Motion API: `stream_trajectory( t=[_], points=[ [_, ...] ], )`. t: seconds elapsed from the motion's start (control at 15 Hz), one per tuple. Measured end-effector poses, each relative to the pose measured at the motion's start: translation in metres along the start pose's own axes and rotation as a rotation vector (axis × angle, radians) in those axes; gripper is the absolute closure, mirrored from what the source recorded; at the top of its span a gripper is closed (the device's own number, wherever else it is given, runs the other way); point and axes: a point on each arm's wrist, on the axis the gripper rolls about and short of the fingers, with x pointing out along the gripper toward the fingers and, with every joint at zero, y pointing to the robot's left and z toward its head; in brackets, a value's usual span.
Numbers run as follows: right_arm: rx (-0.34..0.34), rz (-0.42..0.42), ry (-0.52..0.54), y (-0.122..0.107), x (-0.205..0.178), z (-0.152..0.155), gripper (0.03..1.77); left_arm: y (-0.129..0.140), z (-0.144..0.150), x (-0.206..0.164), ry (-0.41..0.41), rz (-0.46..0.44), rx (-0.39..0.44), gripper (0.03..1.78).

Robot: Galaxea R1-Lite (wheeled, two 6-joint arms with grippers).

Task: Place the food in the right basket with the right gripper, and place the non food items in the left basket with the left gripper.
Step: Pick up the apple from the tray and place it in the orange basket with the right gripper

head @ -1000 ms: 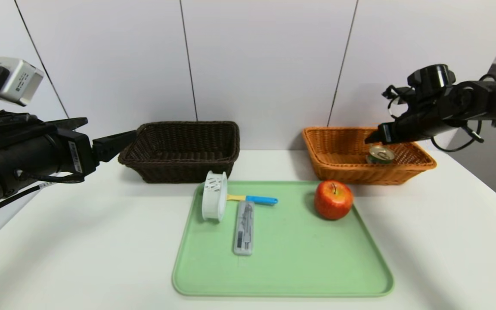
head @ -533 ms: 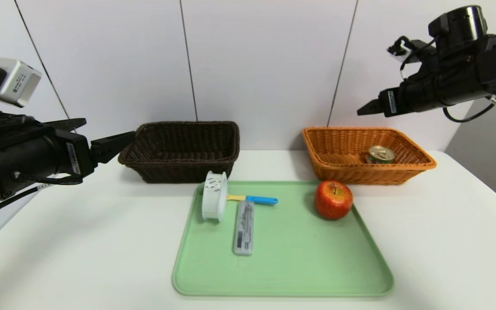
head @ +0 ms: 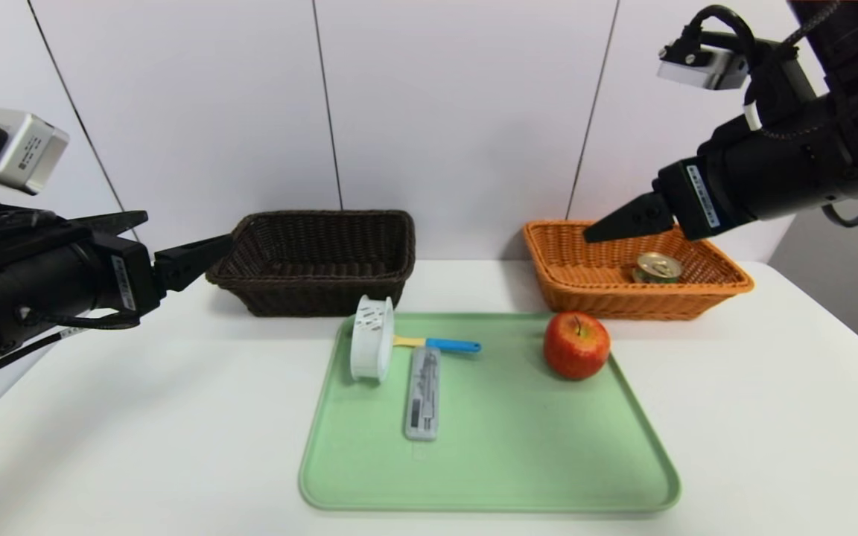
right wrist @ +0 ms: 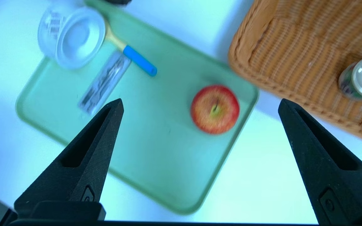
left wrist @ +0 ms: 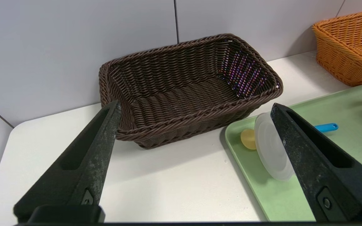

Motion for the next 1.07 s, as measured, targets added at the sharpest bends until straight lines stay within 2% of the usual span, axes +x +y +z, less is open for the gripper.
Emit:
stream_trajectory(
  t=[0.13,0.4,1.07],
  points=[
    [-0.005,0.011,0.053,0.005,-0.002,-0.016,0.11,0.0,-0.002,-0.001,0.005,-0.002,0.001,0.12],
    [0.077,0.008,0.153,0.007,0.008,-0.037,0.1,-0.001,-0.004,-0.002,0.01,-0.005,0.017,0.12],
    [0.111,-0.057,0.365,0.001,0.084,-0.053,0.1,-0.001,-0.004,-0.004,0.007,-0.003,0.017,0.12]
  ],
)
